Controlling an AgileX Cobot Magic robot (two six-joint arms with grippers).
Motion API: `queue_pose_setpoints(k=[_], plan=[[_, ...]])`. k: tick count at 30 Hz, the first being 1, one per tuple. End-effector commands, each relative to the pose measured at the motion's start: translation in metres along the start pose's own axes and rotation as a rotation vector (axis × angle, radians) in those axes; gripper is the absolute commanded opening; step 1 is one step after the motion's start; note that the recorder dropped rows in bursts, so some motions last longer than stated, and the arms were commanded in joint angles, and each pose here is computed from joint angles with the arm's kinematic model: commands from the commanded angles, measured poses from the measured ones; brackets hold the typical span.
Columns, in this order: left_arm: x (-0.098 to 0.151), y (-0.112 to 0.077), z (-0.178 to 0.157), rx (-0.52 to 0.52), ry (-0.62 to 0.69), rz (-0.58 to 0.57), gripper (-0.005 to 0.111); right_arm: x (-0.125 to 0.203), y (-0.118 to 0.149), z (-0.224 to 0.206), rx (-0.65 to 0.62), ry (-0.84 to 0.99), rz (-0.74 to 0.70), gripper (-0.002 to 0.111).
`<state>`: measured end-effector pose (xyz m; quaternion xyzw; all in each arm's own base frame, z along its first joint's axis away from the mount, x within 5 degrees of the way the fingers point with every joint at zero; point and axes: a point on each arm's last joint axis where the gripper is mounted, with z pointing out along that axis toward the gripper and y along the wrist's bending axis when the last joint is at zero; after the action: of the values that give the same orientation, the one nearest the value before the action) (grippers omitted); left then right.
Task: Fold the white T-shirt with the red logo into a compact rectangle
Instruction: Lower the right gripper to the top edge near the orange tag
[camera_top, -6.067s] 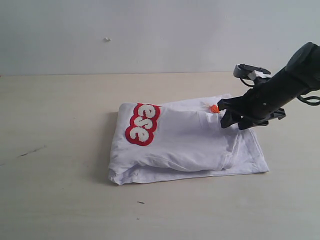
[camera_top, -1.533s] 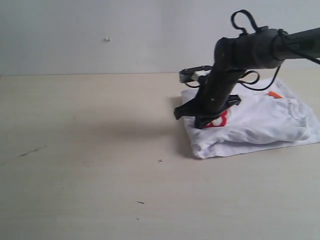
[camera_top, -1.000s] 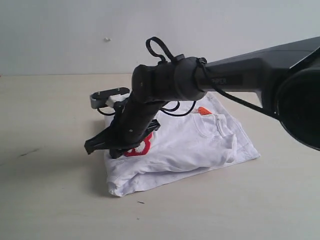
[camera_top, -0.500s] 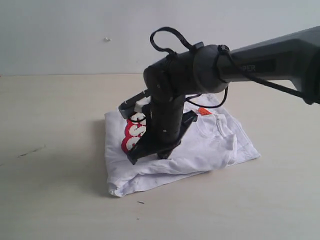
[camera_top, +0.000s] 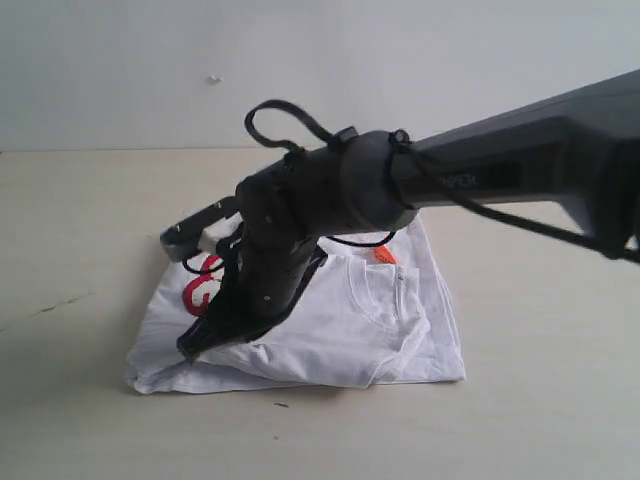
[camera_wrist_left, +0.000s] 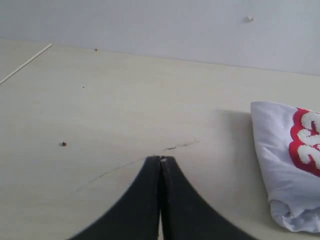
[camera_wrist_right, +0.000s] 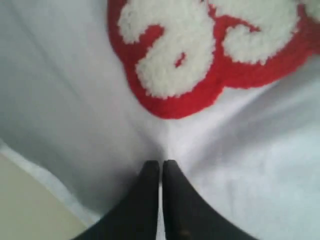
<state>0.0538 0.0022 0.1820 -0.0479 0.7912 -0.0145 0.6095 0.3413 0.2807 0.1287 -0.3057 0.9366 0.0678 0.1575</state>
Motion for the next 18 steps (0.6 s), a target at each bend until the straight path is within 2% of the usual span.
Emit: queue_pose_setpoints(k=[1, 4, 9, 13, 18], plan=[[-0.001, 0.000, 0.000, 0.000, -0.011, -0.007, 0.000, -0.013, -0.040, -0.076, 0.084, -0.141, 0.101, 0.029], [-0.001, 0.000, 0.000, 0.000, -0.011, -0.007, 0.000, 0.003, -0.082, -0.099, 0.182, -0.139, 0.205, 0.044], [-0.001, 0.000, 0.000, 0.000, -0.011, -0.007, 0.000, 0.048, -0.153, -0.102, 0.249, -0.091, 0.432, 0.052], [-0.001, 0.000, 0.000, 0.000, -0.011, -0.007, 0.000, 0.063, -0.176, -0.088, 0.170, -0.137, 0.508, 0.052], [-0.001, 0.000, 0.000, 0.000, -0.011, -0.007, 0.000, 0.065, -0.180, -0.056, 0.046, -0.126, 0.512, 0.052]])
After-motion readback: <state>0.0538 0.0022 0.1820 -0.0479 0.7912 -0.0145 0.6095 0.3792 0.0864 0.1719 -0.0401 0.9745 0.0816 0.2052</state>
